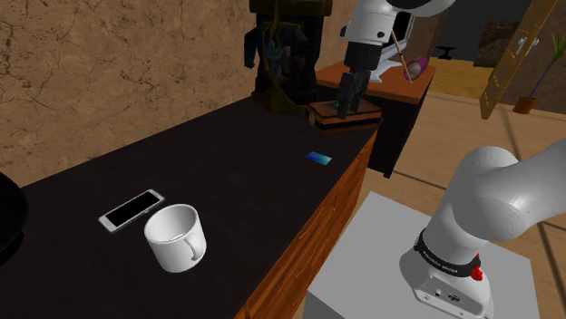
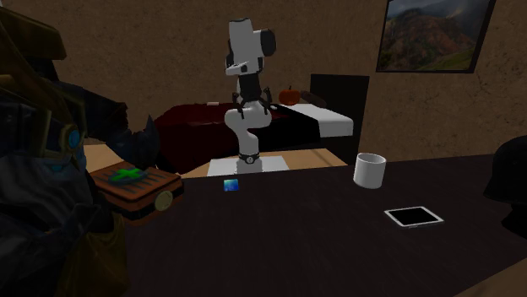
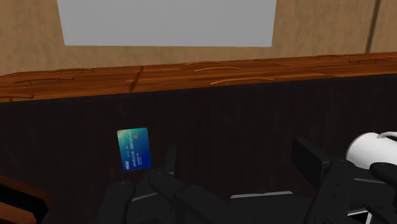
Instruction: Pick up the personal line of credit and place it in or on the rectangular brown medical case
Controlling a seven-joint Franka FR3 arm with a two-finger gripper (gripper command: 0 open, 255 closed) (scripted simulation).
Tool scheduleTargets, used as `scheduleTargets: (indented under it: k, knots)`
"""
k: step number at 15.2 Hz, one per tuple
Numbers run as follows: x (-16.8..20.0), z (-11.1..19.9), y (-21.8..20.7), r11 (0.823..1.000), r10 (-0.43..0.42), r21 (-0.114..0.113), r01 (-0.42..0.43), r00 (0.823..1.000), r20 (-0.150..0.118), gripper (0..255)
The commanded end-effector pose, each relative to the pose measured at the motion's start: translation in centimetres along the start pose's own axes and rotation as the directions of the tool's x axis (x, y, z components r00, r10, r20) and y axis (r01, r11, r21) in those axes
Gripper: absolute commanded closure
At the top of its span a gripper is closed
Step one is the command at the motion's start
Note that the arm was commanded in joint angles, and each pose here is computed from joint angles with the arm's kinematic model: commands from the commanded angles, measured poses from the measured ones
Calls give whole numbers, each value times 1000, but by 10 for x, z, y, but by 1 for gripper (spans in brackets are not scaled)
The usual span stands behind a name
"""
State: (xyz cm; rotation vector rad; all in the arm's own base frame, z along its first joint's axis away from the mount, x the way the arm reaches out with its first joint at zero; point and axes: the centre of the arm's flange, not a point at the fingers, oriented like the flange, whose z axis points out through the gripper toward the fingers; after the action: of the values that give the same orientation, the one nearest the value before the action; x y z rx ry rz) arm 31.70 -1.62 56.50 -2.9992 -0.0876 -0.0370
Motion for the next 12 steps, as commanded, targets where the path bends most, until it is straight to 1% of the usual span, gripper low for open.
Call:
scheduleTargets:
  k: [1, 12]
  knots:
    - [0, 0, 0, 1000, 0, 0, 0, 1000, 0, 0]
    - [62, 111, 73, 997, 25, -70, -18, 994, 107, 0]
